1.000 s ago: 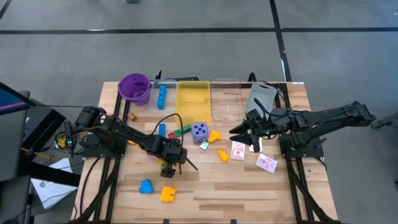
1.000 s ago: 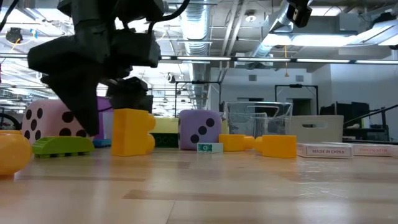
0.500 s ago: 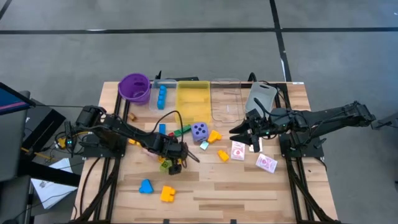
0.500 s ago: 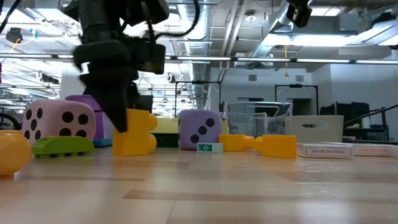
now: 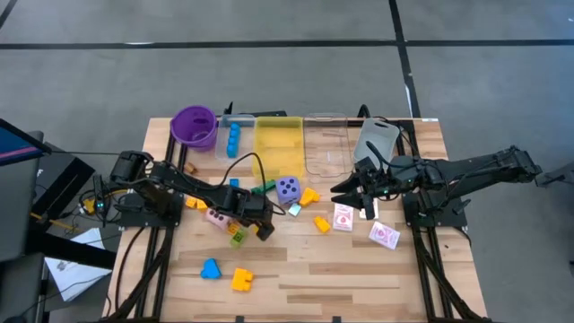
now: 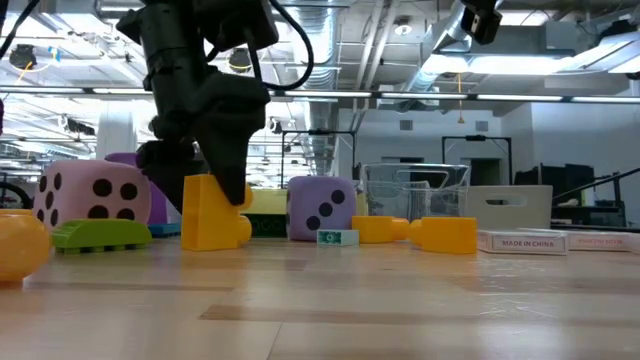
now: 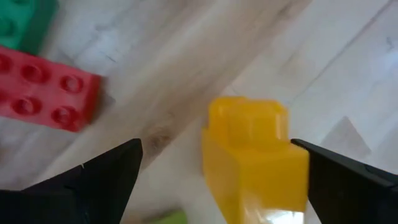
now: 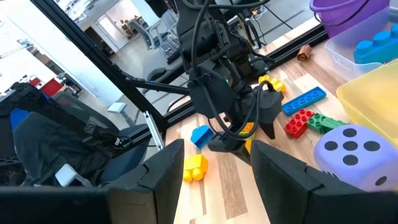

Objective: Pick & Place Toys
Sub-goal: Put the yellow stud game piece into the left transparent bin

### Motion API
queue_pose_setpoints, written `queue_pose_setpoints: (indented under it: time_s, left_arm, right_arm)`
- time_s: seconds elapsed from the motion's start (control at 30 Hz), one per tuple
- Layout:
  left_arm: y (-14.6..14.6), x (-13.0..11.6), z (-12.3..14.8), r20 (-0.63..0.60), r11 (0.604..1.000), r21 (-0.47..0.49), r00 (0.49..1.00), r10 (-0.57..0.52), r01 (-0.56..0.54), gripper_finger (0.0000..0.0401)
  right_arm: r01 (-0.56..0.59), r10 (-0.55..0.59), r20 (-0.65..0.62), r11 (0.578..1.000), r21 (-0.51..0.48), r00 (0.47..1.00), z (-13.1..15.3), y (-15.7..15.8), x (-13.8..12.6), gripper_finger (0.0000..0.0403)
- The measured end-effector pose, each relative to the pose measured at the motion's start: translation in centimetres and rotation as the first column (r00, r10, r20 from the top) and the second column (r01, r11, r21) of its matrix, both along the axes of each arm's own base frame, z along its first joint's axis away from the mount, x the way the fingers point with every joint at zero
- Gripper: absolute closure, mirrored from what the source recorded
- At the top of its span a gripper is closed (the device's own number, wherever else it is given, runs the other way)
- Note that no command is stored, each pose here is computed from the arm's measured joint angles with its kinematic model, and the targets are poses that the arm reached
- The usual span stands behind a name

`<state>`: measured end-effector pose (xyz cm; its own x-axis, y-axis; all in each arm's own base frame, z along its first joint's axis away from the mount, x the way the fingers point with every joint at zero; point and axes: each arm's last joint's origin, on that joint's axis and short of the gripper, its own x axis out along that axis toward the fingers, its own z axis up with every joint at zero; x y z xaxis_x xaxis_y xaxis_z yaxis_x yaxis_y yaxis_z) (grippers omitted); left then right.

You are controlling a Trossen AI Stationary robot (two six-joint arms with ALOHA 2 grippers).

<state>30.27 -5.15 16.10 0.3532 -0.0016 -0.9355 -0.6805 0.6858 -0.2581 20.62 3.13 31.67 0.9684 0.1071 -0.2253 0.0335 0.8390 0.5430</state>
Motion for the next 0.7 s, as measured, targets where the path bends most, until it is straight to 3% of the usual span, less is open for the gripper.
queue_pose_setpoints:
  time_s: [0.27,0.7]
  left_arm:
    - [-0.26,0.03,0.07,0.002,0.999,-0.049,1.000,-0.015,0.015,0.0054]
    - [-0.27,0.15,0.11,0.014,0.999,-0.052,1.000,-0.013,0.014,0.0222]
  right_arm:
    - [-0.001,0.000,-0.063,1.000,-0.013,0.998,-0.60,-0.02,-0.16,0.0223]
    - [0.000,-0.001,-0.088,1.000,-0.014,0.996,-0.84,-0.04,-0.22,0.0223]
